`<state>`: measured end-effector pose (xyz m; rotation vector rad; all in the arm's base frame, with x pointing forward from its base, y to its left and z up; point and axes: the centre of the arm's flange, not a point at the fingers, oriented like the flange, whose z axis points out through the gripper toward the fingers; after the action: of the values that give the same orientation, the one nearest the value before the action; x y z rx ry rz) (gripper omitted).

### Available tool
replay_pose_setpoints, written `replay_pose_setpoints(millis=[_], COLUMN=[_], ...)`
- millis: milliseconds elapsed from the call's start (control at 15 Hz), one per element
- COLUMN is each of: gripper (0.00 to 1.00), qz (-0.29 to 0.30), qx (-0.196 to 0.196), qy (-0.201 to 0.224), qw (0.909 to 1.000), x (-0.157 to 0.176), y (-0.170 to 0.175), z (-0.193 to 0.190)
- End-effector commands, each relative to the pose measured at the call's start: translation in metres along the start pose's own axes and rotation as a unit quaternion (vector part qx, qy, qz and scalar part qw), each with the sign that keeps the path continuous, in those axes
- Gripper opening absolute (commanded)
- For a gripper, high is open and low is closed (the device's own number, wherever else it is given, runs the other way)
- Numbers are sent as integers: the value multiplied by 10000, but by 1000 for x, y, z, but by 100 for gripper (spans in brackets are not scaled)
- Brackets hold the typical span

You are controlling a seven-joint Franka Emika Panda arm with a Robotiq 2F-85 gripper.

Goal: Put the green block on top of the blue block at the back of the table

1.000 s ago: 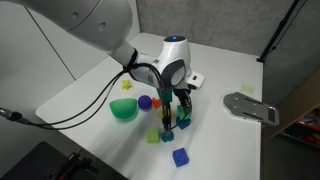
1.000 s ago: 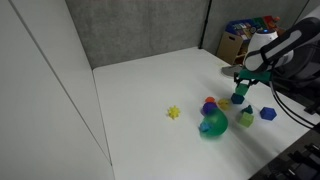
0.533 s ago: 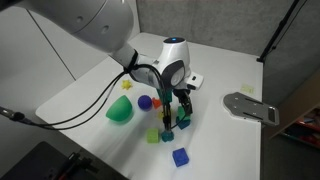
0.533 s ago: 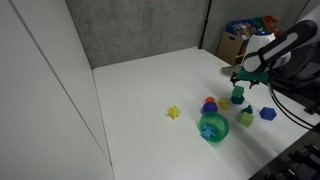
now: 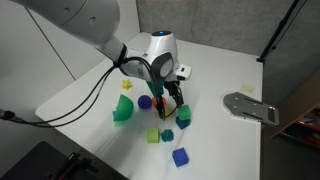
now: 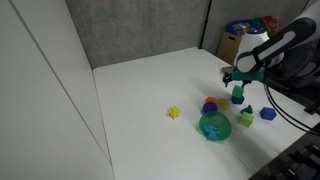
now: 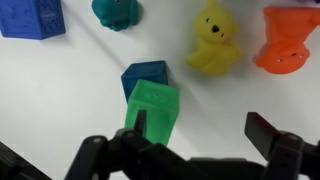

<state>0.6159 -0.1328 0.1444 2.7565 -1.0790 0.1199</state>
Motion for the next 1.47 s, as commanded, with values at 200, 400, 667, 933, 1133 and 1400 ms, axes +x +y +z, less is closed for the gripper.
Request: replay_pose_setpoints(millis=[200, 400, 667, 933, 1133, 1400], gripper=[100, 100, 100, 100, 100, 100], qz=[-861, -1137, -1517, -1861, -1991, -2032], qx=[69, 95, 107, 146, 127, 85], qy=[-90, -133, -167, -211, -326, -488], qw=[9962, 9934, 9882, 9822, 9794, 9779], x=[-51, -69, -87, -104, -115, -130], y=[-37, -47, -52, -53, -55, -55], z=[-44, -55, -71, -85, -99, -118])
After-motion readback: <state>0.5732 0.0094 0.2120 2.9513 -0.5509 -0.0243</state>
